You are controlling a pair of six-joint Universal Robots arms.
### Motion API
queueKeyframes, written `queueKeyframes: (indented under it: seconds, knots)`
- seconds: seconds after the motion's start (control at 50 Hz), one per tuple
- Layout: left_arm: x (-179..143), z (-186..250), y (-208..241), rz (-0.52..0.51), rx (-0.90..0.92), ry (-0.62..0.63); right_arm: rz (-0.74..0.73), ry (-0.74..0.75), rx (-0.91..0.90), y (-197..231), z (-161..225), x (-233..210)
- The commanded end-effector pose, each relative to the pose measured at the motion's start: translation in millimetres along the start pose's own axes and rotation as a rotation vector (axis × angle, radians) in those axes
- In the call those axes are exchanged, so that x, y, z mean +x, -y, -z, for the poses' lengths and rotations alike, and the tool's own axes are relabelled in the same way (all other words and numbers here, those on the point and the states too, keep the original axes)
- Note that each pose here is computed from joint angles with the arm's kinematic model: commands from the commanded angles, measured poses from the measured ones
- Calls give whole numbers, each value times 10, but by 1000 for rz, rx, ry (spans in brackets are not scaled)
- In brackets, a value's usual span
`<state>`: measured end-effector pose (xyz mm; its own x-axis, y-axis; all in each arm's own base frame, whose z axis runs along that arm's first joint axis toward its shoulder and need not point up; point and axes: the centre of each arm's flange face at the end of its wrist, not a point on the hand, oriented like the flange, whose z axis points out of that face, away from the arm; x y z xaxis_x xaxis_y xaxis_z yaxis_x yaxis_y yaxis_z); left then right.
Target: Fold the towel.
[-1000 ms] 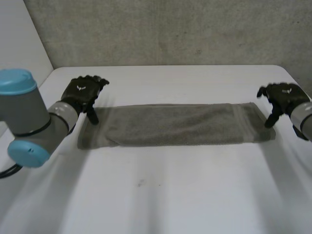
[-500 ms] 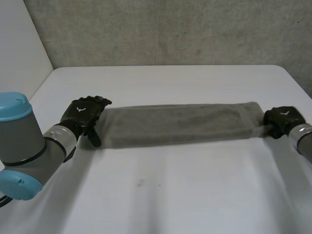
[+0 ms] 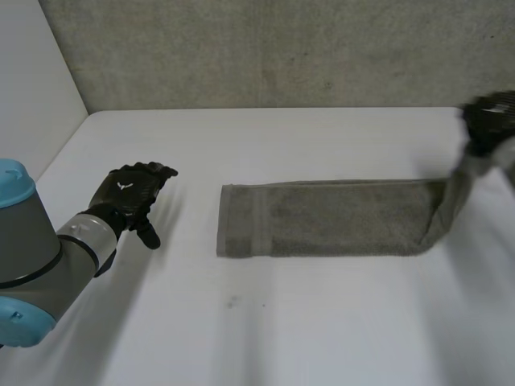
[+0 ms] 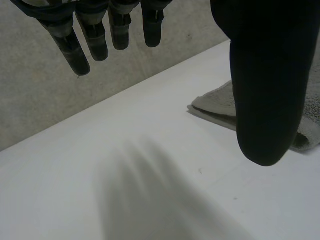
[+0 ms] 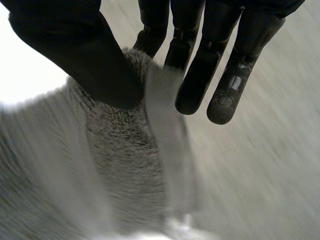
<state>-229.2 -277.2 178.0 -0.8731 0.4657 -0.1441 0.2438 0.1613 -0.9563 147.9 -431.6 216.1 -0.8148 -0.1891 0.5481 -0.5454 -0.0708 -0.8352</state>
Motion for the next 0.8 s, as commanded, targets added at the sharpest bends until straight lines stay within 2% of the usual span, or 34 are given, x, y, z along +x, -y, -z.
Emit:
queueKeyframes:
  seconds: [0.02,0.04,0.06,0.14,0.16,0.2,0.32,0.44,0.48,0.54,0.58,0.64,0.76,0.8]
  knots:
    - [-3,4,23,-2,11,3,-30,356,287,885,460,-1601]
    - [-3,3,23,-2,11,3,-29,421,331,962,587,-1869]
    - [-4,-1,24,-2,12,3,-29,422,331,963,589,-1872]
    - [25,-11,53,-9,34,-3,-22,604,369,953,952,-2520]
    - [25,-11,53,-9,35,-3,-22,604,369,952,953,-2522]
    - [34,-20,71,-11,50,-3,-18,684,352,854,1130,-2816]
    - [62,-40,76,-14,59,-10,-8,738,292,683,1239,-2994]
    - [193,-63,130,-26,84,-47,-32,690,220,811,1243,-2744]
    - [218,-75,164,-30,99,-53,-118,603,150,842,1088,-2332]
    - [268,-100,262,-29,139,-64,-182,567,102,797,1028,-2120]
    - [359,-134,335,-19,171,-89,-280,522,36,715,993,-1817]
    - [475,-174,410,-9,200,-119,-322,519,-27,570,1047,-1694]
    - [691,-265,450,-5,223,-173,-333,525,-137,178,1167,-1536]
    - [852,-323,429,-10,226,-207,-332,526,-156,107,1188,-1513]
